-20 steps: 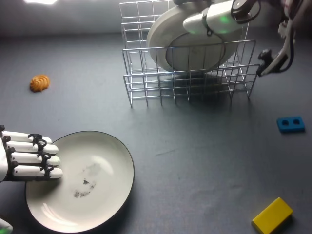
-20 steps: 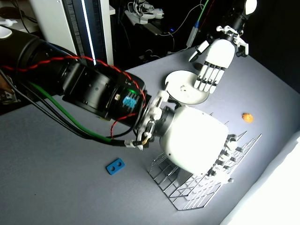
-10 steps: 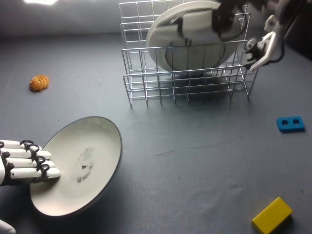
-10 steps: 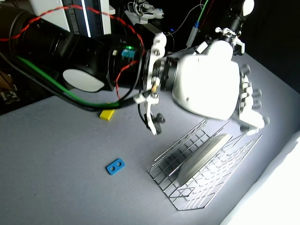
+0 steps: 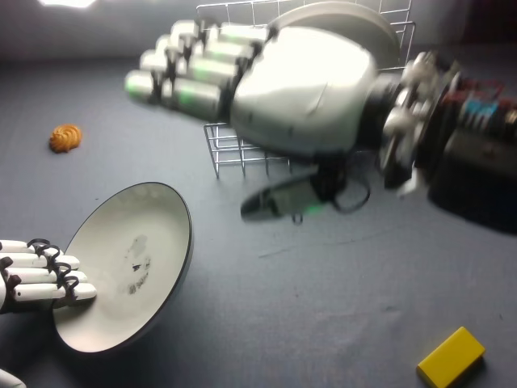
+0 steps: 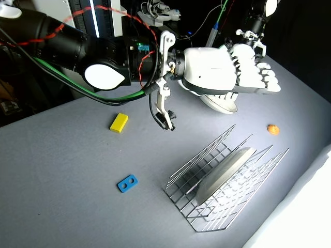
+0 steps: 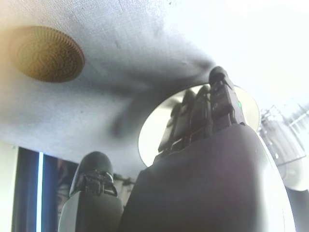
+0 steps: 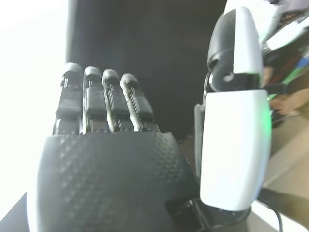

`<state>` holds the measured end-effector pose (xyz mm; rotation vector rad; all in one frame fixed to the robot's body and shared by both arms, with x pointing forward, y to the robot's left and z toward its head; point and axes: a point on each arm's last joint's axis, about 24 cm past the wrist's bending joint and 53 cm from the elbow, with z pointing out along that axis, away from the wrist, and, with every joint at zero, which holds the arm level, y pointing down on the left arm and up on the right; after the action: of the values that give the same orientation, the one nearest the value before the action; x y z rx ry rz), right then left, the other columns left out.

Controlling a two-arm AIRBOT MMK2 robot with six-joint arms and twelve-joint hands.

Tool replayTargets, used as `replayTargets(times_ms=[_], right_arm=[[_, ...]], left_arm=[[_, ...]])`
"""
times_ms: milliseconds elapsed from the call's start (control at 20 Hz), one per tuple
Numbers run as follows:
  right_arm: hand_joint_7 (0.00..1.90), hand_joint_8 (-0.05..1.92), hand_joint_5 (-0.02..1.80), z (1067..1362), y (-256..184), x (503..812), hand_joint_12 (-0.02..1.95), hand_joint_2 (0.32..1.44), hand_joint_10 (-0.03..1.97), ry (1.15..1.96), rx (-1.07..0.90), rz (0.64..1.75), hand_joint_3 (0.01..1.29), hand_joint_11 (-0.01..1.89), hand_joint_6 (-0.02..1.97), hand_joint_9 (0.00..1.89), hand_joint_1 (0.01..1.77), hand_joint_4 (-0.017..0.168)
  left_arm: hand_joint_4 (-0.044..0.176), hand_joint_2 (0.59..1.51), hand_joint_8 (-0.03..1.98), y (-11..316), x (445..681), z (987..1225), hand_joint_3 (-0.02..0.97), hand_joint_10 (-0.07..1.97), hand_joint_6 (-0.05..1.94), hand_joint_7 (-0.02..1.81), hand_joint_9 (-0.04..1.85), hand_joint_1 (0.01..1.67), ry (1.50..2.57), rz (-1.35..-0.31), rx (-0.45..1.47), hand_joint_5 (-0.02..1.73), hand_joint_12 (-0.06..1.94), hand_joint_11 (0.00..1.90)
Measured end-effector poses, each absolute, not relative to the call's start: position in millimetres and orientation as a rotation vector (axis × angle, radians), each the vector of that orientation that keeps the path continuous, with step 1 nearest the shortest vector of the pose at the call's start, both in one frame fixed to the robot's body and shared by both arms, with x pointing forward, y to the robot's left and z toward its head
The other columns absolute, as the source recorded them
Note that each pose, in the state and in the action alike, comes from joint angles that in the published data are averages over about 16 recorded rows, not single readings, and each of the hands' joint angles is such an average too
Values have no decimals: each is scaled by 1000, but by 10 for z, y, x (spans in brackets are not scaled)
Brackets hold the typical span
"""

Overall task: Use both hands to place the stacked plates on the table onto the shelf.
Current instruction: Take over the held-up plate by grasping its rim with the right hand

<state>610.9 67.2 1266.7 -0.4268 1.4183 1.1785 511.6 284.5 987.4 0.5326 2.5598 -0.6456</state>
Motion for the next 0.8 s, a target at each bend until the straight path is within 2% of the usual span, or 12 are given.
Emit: replayTargets(times_ms=[100,400,800], right_arm=[[16,-9,21,12508,793,6005,2,902,-12,1430,-491,1156,11,16,11,20,1039,4],[18,-8,20,12126,1094,5767,1,927,-12,1448,-634,1107,11,20,11,22,1054,7],[31,-8,35,11797,1346,5663,46,958,-11,1454,-720,1076,10,21,11,30,1063,7]], left_arm=[[-9,1197,-8,2849,5108,9871,8,-49,-26,-3,-25,15,2563,-644,527,-6,25,17],[-9,1197,-9,2857,5091,9862,8,-51,-27,-6,-25,16,2570,-644,519,-6,26,17],[-10,1192,-10,2871,5073,9851,8,-54,-26,-8,-25,16,2578,-646,509,-6,25,16]])
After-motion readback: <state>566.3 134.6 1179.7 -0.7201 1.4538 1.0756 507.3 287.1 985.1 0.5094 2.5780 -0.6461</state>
